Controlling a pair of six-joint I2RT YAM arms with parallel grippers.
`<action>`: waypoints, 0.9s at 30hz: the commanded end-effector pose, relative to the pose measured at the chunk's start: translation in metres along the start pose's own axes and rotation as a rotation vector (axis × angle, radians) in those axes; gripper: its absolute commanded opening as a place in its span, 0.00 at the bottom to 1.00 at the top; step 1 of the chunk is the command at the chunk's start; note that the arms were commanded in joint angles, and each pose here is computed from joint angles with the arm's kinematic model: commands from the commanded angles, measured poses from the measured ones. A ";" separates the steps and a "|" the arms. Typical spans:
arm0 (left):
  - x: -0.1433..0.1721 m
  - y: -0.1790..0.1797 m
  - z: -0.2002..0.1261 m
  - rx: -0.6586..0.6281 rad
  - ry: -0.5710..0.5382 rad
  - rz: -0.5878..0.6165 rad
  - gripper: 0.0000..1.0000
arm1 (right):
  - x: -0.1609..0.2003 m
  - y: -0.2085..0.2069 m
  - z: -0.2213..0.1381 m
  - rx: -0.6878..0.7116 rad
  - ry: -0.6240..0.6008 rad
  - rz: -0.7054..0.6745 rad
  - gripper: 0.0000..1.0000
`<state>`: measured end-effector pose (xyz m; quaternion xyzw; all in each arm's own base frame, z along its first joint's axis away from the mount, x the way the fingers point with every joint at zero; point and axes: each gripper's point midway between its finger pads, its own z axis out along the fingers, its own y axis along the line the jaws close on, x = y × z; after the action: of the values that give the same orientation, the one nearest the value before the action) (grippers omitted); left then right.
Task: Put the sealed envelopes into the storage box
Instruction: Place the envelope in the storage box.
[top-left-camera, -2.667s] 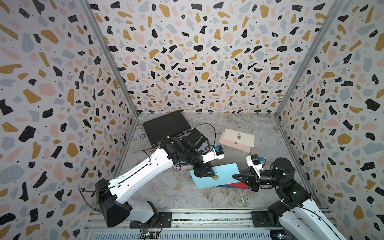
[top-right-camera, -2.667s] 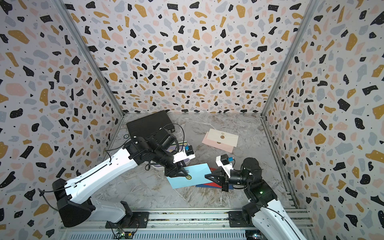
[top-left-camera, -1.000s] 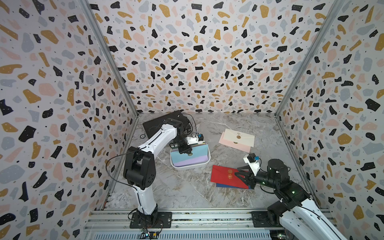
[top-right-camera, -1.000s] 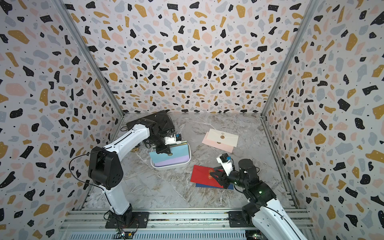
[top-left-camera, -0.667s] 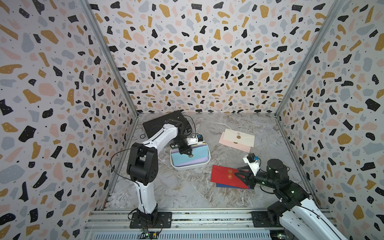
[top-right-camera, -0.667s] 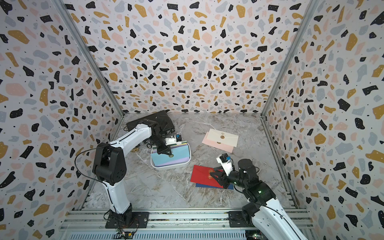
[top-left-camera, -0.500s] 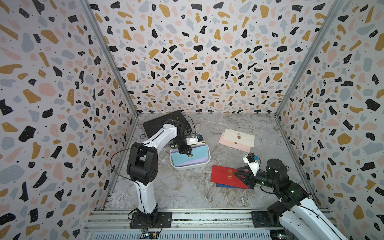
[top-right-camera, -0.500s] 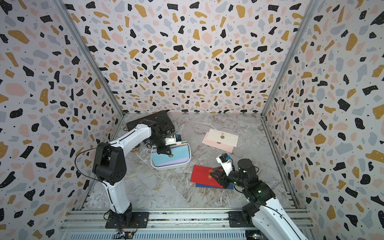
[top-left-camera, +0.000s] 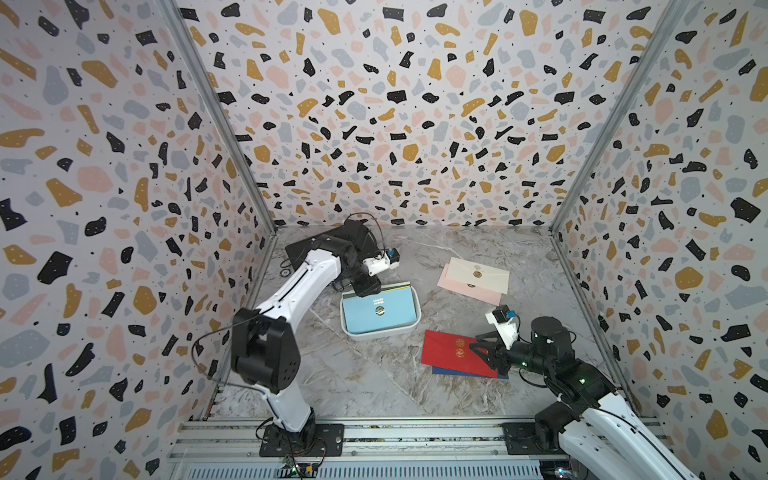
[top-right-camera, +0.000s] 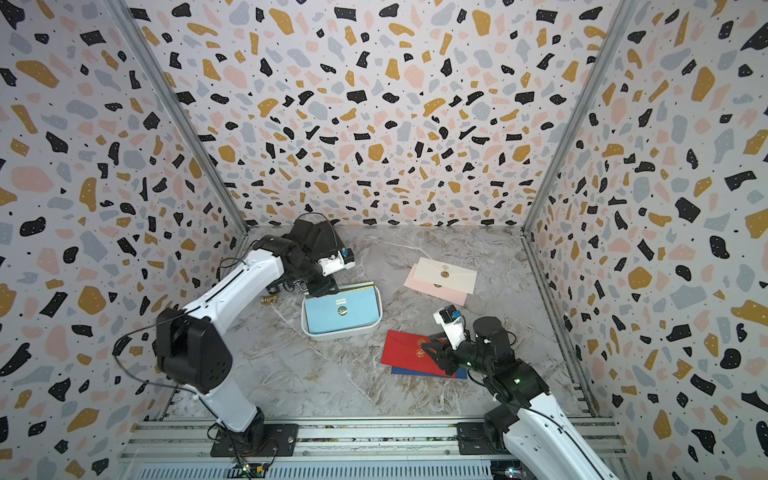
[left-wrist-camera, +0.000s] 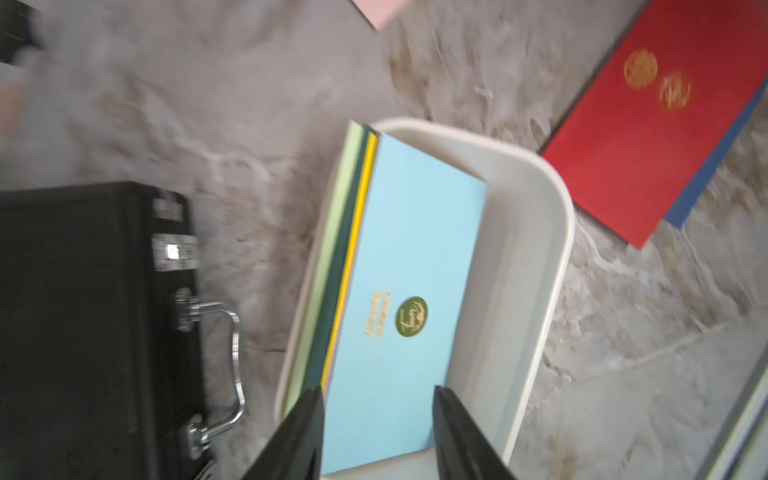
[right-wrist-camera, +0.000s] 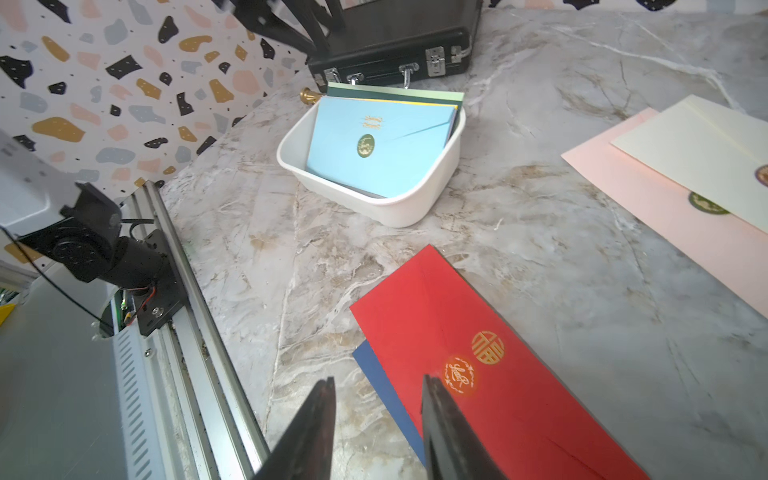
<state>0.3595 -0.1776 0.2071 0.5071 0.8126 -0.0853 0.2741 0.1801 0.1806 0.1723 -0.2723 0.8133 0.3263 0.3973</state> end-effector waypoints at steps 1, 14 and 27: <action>-0.027 0.011 -0.043 -0.150 -0.197 -0.064 0.98 | -0.002 -0.014 -0.002 0.090 0.002 0.056 0.40; -0.050 -0.005 -0.089 -0.159 -0.569 -0.376 0.99 | 0.012 -0.045 0.003 0.246 0.042 0.181 0.40; -0.047 -0.059 -0.010 0.166 -0.259 -0.525 0.70 | 0.084 -0.109 -0.010 0.657 0.195 0.492 0.36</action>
<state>0.3527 -0.2090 0.2569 0.2551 0.8478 -0.2609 0.3848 0.2123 0.1014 0.0874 -0.0042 0.9405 0.1319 0.3131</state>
